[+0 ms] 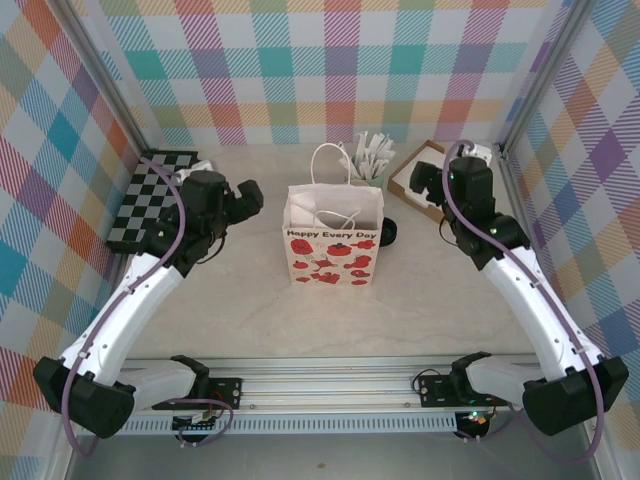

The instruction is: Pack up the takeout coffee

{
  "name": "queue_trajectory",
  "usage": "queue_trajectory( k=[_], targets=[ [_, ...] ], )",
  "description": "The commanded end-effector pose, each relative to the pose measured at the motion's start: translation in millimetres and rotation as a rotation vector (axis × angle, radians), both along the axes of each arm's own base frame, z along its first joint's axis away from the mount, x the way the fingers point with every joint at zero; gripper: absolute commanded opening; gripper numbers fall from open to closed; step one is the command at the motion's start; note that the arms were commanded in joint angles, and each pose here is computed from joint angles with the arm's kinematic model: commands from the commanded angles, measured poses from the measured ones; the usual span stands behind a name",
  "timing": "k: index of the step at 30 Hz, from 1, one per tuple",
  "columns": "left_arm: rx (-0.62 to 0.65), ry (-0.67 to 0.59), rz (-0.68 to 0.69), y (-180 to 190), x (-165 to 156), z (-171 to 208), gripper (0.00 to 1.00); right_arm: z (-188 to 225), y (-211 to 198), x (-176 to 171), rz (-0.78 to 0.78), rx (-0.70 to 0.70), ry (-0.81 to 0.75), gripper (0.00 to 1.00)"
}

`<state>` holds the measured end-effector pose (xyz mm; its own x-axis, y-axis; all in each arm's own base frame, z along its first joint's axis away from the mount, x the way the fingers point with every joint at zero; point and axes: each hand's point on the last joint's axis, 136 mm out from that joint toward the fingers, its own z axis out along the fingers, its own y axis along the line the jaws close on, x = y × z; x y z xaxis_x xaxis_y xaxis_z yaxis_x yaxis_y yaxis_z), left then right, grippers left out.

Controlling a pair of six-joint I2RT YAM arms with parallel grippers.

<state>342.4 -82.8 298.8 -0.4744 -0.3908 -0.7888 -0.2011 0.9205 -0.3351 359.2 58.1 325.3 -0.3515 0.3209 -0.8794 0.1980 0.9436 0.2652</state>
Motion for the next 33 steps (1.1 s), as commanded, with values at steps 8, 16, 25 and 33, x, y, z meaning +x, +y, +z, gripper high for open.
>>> queue_trajectory(
  k=[8, 16, 25, 33],
  targets=[
    [0.468, 0.032, 0.581, 147, -22, -58, 1.0, -101, -104, -11, -0.331, -0.174, 0.131, 1.0],
    [0.392, -0.021, 0.411, 148, 6, -116, 1.0, -177, -91, 11, -0.103, 0.023, 0.186, 1.0],
    [0.291, -0.03, 0.275, 140, 24, -159, 1.0, -227, -67, 37, 0.108, -0.057, 0.187, 1.0],
    [0.278, -0.033, 0.15, 125, 47, -189, 1.0, -233, -50, 51, 0.204, -0.186, 0.11, 1.0]
  ],
)
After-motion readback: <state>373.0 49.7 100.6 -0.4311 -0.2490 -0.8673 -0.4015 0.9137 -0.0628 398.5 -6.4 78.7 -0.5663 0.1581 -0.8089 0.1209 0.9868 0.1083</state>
